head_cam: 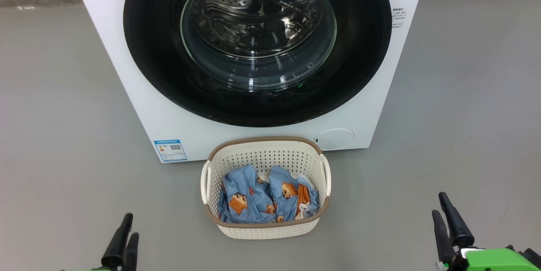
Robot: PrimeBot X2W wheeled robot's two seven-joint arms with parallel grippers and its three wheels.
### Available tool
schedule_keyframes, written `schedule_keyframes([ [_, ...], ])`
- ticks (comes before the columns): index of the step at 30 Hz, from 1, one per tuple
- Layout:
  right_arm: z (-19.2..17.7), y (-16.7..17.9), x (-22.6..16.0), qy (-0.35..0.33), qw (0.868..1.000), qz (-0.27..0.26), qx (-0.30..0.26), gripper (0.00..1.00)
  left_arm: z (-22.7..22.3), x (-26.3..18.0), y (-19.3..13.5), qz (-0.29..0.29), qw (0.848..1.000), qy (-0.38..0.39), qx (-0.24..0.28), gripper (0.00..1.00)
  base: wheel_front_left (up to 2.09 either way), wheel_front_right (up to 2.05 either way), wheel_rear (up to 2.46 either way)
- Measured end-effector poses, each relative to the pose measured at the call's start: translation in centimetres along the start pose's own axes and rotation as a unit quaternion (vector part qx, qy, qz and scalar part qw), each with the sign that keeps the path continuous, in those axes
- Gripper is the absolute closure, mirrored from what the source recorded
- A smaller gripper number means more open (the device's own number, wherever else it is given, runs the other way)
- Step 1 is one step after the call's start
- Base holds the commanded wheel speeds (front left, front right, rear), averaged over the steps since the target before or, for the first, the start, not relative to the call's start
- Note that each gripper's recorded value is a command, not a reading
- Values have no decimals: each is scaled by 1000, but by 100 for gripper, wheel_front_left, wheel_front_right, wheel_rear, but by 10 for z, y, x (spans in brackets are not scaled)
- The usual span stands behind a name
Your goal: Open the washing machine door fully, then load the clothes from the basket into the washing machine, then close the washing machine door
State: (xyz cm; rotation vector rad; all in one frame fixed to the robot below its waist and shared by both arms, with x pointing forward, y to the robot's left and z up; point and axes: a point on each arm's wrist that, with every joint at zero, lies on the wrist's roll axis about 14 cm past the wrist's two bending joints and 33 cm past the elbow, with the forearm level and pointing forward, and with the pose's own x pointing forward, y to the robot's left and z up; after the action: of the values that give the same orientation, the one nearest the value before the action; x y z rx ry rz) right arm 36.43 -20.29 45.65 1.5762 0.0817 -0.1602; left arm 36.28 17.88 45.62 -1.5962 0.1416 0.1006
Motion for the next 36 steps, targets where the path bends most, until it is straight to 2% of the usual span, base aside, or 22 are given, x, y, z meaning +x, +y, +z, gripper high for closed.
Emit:
schedule_keyframes([
  [11,-2,6,2,0,999,7,-37,0,-3,6,-15,-21,999,-1,32,0,0,0,0],
  [23,-4,18,7,-1,995,23,-99,0,-8,10,-28,-39,995,7,91,0,0,0,0],
  [36,-7,29,10,-3,983,41,-182,0,-12,13,-40,-60,981,11,186,0,0,0,0],
])
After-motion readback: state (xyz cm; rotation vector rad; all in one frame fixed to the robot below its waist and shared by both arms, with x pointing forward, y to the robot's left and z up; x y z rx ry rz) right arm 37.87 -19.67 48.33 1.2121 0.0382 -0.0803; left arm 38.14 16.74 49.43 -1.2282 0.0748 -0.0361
